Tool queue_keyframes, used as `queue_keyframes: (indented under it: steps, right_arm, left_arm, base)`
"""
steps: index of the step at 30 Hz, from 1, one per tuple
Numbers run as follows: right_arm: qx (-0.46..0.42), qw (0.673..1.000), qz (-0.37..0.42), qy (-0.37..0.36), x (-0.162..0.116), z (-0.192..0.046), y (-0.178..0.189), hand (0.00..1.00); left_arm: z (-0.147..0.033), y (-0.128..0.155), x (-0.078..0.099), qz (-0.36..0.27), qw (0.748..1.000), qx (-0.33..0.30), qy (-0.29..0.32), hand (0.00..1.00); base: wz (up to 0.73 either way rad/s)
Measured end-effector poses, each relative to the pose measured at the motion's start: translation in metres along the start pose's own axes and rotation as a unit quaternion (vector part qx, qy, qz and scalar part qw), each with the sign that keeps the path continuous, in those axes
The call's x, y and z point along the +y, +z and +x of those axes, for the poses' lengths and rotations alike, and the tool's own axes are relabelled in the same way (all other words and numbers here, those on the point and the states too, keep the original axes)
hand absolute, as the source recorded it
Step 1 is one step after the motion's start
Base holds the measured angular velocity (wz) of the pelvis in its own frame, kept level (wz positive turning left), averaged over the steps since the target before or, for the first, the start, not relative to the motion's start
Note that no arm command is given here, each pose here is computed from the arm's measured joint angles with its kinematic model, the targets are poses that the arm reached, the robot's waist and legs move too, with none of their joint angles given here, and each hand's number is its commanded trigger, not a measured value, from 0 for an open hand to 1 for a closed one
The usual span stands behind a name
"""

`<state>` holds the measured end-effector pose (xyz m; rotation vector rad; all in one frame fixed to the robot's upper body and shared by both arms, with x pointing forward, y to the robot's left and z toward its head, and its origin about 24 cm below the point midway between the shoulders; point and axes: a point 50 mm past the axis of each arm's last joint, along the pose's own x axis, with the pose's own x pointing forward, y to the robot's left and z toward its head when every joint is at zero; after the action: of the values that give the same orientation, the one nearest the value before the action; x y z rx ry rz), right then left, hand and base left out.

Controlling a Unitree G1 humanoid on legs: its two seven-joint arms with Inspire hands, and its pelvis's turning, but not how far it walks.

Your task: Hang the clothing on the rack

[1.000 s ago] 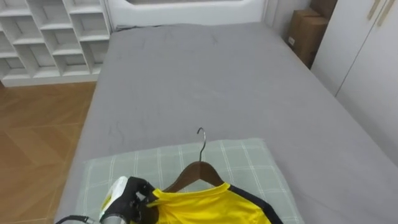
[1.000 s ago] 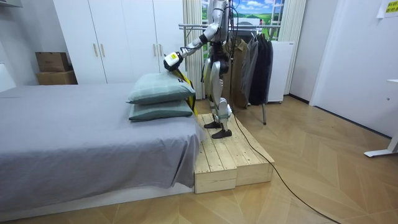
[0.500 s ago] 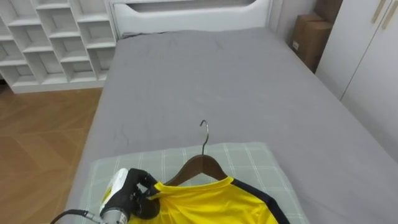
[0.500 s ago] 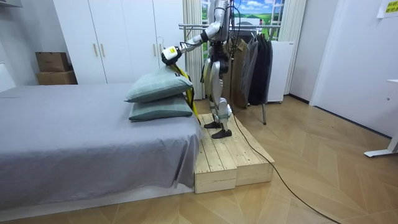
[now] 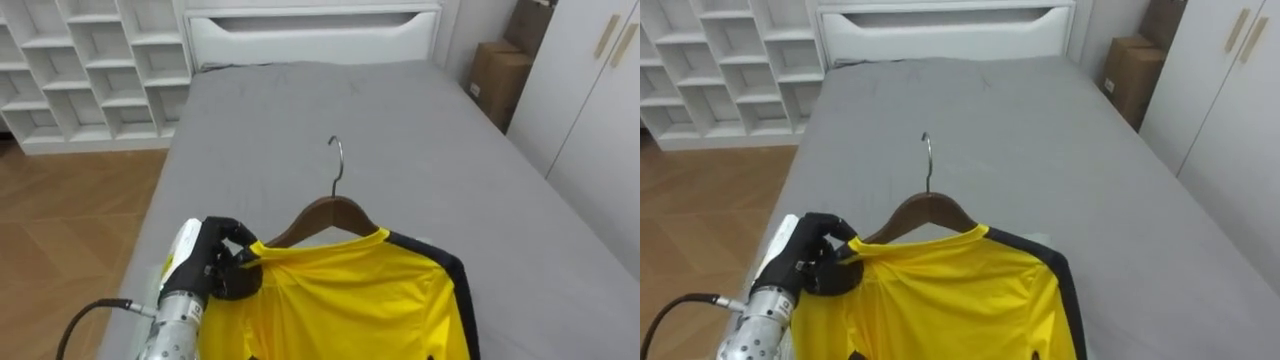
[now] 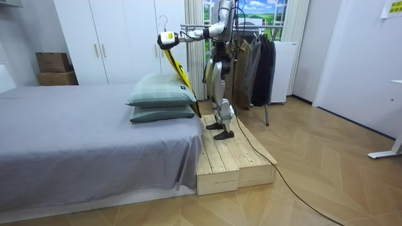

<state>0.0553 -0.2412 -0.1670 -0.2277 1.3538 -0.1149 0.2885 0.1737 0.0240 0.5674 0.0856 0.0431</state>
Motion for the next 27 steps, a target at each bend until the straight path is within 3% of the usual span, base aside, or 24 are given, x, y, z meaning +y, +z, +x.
queue_keyframes:
  steps: [11, 19, 27]
  right_arm:
    - [0.004, 1.0, 0.017, 0.004, 0.0, 0.0, -0.002, 0.0]
    - [0.014, 0.999, 0.04, -0.001, -0.003, 0.0, -0.006, 0.0]
    - [0.014, 0.999, 0.04, -0.005, -0.006, 0.0, -0.007, 0.0]
  left_arm:
    - [0.001, 0.012, 0.007, -0.011, 0.999, -0.024, 0.019, 1.0]
    - [0.002, 0.025, 0.026, -0.025, 0.996, -0.051, 0.063, 1.0]
    - [-0.001, 0.025, 0.025, -0.047, 0.996, -0.051, 0.065, 1.0]
  base:
    - [0.0]
    - [0.0]
    - [0.0]
